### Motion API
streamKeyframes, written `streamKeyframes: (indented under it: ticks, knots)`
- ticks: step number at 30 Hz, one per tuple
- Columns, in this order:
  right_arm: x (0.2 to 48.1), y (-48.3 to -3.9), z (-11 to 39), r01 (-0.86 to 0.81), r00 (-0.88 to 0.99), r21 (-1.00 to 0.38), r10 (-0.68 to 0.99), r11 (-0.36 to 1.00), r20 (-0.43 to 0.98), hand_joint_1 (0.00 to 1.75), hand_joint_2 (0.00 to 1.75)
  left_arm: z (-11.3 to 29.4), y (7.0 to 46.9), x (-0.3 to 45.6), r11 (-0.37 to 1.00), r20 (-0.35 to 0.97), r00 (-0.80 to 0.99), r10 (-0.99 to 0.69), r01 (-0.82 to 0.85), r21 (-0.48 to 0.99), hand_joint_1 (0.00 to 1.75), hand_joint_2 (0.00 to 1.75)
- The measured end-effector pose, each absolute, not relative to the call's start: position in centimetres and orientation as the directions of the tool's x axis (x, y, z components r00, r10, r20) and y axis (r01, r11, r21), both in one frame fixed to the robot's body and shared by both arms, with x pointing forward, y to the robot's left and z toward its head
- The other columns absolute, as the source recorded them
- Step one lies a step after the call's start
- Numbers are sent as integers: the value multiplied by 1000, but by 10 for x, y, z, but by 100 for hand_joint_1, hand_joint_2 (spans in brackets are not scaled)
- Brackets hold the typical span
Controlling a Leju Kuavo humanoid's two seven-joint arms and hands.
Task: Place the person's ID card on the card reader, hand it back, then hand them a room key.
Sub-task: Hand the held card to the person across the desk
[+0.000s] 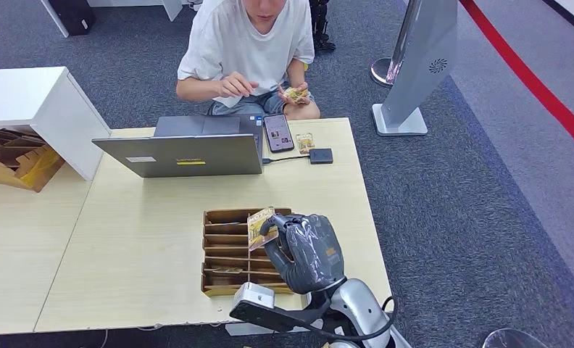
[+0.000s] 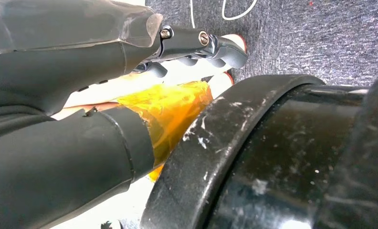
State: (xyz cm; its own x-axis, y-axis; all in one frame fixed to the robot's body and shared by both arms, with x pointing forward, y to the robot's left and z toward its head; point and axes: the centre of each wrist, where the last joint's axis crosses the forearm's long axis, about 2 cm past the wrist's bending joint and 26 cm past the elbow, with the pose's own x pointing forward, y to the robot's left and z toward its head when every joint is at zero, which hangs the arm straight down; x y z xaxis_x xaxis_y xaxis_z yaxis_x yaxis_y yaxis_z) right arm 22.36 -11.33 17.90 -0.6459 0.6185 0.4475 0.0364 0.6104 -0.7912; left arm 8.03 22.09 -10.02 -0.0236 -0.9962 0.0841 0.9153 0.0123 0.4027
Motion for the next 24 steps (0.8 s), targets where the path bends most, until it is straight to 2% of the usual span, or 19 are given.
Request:
streamKeyframes:
  ticks: [24]
  knots:
    - [220, -126, 218, 174, -732, -701, 567, 692, 378, 175, 175, -100, 221, 80, 11, 84, -25, -996, 913, 407, 0, 0]
